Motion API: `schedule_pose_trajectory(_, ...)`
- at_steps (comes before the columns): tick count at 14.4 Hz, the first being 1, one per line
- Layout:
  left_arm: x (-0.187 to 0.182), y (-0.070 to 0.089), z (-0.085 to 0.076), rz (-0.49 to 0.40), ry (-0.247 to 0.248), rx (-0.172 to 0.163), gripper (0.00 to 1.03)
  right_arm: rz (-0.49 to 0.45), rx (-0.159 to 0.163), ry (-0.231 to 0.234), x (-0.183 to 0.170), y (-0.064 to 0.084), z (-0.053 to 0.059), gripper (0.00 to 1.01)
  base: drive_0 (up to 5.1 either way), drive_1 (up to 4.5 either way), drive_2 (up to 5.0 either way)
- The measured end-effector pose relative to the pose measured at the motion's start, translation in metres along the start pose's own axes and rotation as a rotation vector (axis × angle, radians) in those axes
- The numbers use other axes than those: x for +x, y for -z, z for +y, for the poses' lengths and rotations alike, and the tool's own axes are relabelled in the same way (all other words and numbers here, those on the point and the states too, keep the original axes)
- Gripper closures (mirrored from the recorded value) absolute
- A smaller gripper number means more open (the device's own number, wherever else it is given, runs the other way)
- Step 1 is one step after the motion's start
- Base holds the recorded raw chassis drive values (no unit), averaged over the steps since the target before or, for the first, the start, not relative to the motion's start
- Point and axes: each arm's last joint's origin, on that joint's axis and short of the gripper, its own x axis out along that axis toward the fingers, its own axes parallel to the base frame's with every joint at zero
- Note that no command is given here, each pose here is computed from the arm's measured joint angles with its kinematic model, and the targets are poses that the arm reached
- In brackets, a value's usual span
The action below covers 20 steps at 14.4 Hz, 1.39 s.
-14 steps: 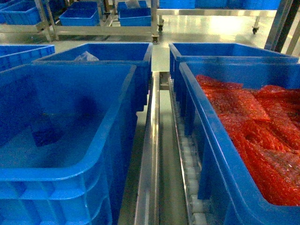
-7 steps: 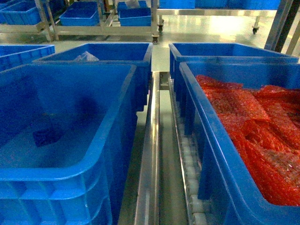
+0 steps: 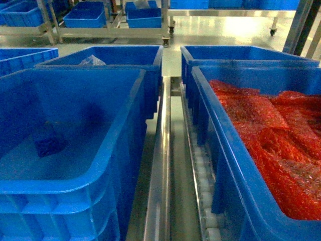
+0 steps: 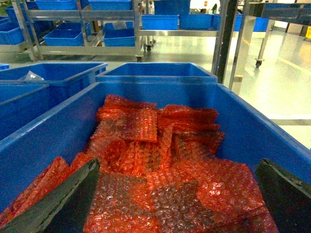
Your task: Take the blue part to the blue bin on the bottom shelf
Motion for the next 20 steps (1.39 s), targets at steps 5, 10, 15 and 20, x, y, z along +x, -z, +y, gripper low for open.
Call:
schedule_pose_trajectory(5, -0.0027, -0.0031, 0.0001, -0.041, -0.003, 0.002, 0.76, -0.001, 0.0, 0.0, 0.0, -0.0001, 0.0, 0.03, 0.0, 0.0, 0.0)
schedule_pose_trajectory(10, -0.0027, -0.0031, 0.0001, -0.041, -0.003, 0.002, 0.26, -0.001, 0.0, 0.0, 0.0, -0.0001, 0.0, 0.03, 0.0, 0.0, 0.0)
schedule_pose_trajectory(15, -0.0027, -0.0031, 0.0001, -0.041, -0.003, 0.002, 0.05, -0.001, 0.0, 0.0, 0.0, -0.0001, 0.0, 0.03, 0.0, 0.0, 0.0)
schedule_pose_trajectory(20, -0.0027, -0.0031, 0.0001, -0.041, -0.003, 0.002, 0.05, -0.001, 0.0, 0.0, 0.0, -0.0001, 0.0, 0.03, 0.0, 0.0, 0.0)
